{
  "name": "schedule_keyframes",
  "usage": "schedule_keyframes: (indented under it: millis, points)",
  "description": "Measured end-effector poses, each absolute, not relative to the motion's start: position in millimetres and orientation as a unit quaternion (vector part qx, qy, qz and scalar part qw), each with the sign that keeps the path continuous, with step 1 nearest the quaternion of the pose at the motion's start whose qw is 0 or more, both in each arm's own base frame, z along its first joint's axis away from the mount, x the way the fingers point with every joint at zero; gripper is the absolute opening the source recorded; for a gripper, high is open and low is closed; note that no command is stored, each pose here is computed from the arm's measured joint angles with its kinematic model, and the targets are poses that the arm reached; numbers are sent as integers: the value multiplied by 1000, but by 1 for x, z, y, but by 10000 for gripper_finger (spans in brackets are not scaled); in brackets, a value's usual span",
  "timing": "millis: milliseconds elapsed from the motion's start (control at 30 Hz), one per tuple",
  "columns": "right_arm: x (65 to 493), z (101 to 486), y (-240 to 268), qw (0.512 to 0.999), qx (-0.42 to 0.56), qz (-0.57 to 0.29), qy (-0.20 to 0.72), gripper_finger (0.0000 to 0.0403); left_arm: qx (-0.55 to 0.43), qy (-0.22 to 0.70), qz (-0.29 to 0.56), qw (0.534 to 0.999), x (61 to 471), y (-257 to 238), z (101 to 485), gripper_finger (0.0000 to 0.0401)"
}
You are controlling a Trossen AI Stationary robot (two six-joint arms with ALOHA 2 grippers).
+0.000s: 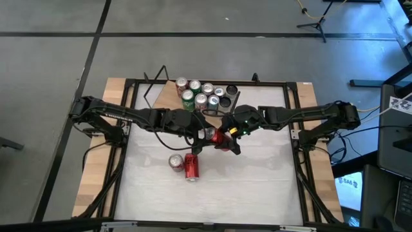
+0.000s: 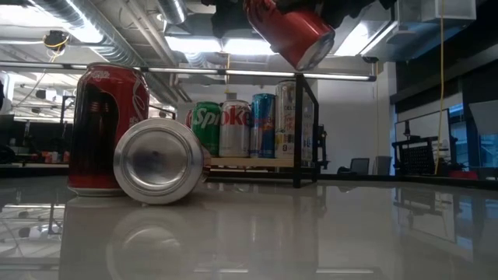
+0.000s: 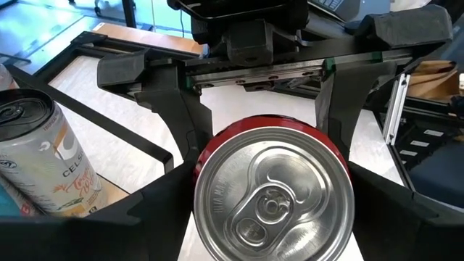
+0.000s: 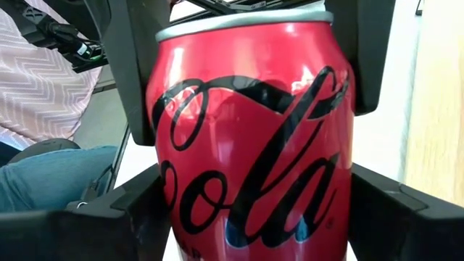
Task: Place canned beverage on shelf
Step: Put the left red black soda can on the shelf
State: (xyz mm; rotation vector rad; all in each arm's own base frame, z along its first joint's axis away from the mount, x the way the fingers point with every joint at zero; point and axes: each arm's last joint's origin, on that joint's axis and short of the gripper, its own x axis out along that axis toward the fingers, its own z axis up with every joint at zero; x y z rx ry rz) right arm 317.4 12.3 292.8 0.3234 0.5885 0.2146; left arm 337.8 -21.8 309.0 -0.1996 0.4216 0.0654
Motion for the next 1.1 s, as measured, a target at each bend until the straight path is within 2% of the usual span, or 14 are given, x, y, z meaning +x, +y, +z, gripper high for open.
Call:
schedule_keyframes:
  millis: [300, 600, 900, 1100]
  points:
    - [317, 293, 13, 937, 160, 113, 289, 317, -99, 209, 32, 972, 338, -22, 309, 289]
    - [317, 294, 13, 937, 161, 118, 287, 394, -95, 219, 31, 971, 338, -22, 306, 289]
    - [314, 301, 13, 938, 160, 118, 285, 373, -98, 226, 18, 969, 337, -23, 305, 289]
    - [305, 325, 12, 949, 128, 115, 264, 372, -101, 248, -2, 963, 331, -23, 306, 289]
